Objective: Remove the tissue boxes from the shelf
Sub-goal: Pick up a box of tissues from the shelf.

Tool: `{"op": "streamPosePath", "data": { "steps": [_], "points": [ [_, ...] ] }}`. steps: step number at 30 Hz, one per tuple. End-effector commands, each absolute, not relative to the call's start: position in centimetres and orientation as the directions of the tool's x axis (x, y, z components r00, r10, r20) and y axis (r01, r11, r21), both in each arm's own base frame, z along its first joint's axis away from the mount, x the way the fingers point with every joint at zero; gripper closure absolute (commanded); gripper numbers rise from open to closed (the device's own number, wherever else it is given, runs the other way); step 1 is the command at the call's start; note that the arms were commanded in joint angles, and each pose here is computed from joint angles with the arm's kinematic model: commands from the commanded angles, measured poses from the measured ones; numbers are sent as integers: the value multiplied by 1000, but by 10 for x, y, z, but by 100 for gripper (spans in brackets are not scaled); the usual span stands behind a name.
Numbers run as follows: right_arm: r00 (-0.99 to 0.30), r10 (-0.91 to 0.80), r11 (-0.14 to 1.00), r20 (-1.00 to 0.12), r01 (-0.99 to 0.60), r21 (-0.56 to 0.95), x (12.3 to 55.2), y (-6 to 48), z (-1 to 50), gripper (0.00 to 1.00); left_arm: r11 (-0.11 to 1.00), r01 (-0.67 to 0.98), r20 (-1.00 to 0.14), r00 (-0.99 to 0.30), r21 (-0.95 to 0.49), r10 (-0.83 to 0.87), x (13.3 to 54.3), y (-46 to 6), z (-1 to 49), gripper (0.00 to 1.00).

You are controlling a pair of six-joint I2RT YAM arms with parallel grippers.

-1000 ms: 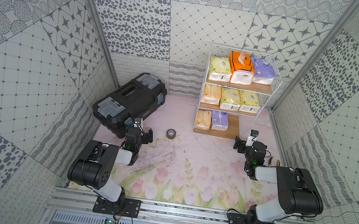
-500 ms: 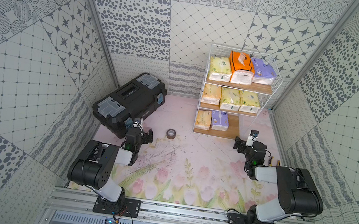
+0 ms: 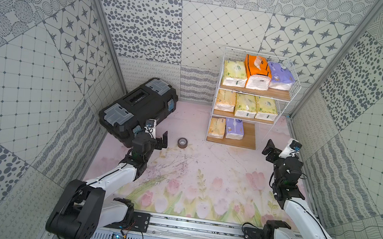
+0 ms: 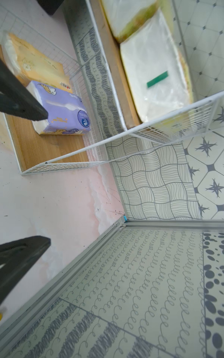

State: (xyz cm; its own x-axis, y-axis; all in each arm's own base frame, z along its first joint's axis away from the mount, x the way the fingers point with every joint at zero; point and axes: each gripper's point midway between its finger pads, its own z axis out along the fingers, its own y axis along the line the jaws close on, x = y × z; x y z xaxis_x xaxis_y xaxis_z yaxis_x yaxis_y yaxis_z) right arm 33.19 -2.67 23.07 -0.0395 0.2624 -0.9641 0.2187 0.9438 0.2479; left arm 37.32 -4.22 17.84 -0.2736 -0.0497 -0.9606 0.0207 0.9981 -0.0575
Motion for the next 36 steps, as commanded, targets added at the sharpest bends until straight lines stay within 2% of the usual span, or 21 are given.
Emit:
{"op": "streamPosePath", "data": {
  "steps": [1, 5, 9, 14, 18, 25, 28, 36],
  "points": [
    [-119, 426, 885, -897, 262, 386, 308, -27, 198, 3, 984, -2, -918, -361, -177, -166, 343, -46, 188, 1],
    [-263, 504, 857, -823, 270, 439, 286, -14, 197, 3, 938, -33, -895, -290, -346, -340, 327, -44, 219, 1],
    [-343, 528, 848, -777, 180, 498, 265, 9, 228, 5, 866, -78, -832, -248, -494, -497, 315, -39, 235, 1],
    [-392, 512, 835, -764, 20, 550, 241, 37, 283, 12, 837, -13, -769, -386, -547, -509, 299, -62, 241, 1],
    [-449, 489, 810, -748, -83, 580, 235, 59, 321, 16, 760, 43, -666, -515, -649, -540, 288, -90, 237, 1],
    [-418, 463, 775, -781, -236, 586, 243, 77, 402, 22, 610, 75, -508, -639, -789, -578, 272, -133, 228, 1],
    [-401, 466, 758, -789, -280, 590, 254, 82, 437, 24, 608, 84, -501, -662, -789, -558, 269, -144, 225, 1],
    [-330, 541, 667, -774, -392, 633, 300, 96, 512, 41, 575, 102, -467, -705, -812, -534, 269, -160, 224, 1]
  ]
}}
